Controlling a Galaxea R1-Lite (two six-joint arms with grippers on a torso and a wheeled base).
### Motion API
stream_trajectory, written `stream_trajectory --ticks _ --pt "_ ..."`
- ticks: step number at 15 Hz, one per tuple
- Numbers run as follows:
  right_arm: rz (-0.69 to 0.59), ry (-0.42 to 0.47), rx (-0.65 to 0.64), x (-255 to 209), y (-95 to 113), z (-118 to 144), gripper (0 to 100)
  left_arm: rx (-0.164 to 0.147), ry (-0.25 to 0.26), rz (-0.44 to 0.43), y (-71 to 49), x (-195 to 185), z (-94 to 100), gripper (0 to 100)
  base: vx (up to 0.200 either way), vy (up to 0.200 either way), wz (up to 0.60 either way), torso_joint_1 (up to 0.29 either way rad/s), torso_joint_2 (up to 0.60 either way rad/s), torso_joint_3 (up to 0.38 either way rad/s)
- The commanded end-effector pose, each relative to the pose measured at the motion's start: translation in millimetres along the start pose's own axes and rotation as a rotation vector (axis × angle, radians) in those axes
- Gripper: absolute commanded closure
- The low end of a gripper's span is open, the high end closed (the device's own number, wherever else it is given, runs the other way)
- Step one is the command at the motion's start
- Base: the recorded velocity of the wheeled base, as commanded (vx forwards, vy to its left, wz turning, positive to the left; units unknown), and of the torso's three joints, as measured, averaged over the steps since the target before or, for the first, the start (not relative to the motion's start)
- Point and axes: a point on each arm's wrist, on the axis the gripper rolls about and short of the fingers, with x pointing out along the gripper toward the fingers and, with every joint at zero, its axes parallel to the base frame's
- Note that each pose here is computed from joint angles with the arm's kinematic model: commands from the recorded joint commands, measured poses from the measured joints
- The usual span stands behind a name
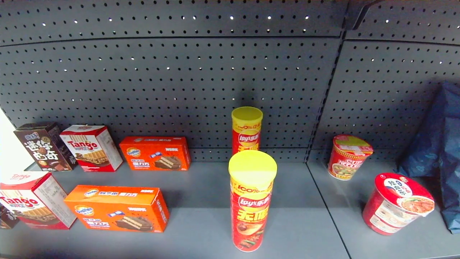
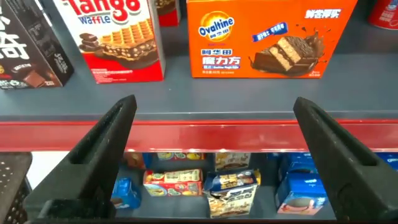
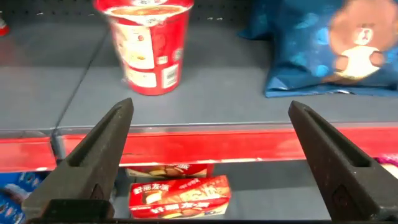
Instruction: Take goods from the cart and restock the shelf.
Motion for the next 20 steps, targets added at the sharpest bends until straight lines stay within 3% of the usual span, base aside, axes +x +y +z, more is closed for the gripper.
stream_trajectory --ticks 1,20 --pt "0.009 0.006 -0.005 0.5 0.2 0.0 0 0.000 0.003 0.001 0.0 0.5 0.4 0 0.000 0.000 0.00 0.000 0.00 0.000" --pt "0.032 0.005 -0.005 0.5 0.7 0.0 0 -0.004 -0.001 0.005 0.1 0.6 0.1 0 -0.021 0.000 0.00 0.000 0.00 0.000"
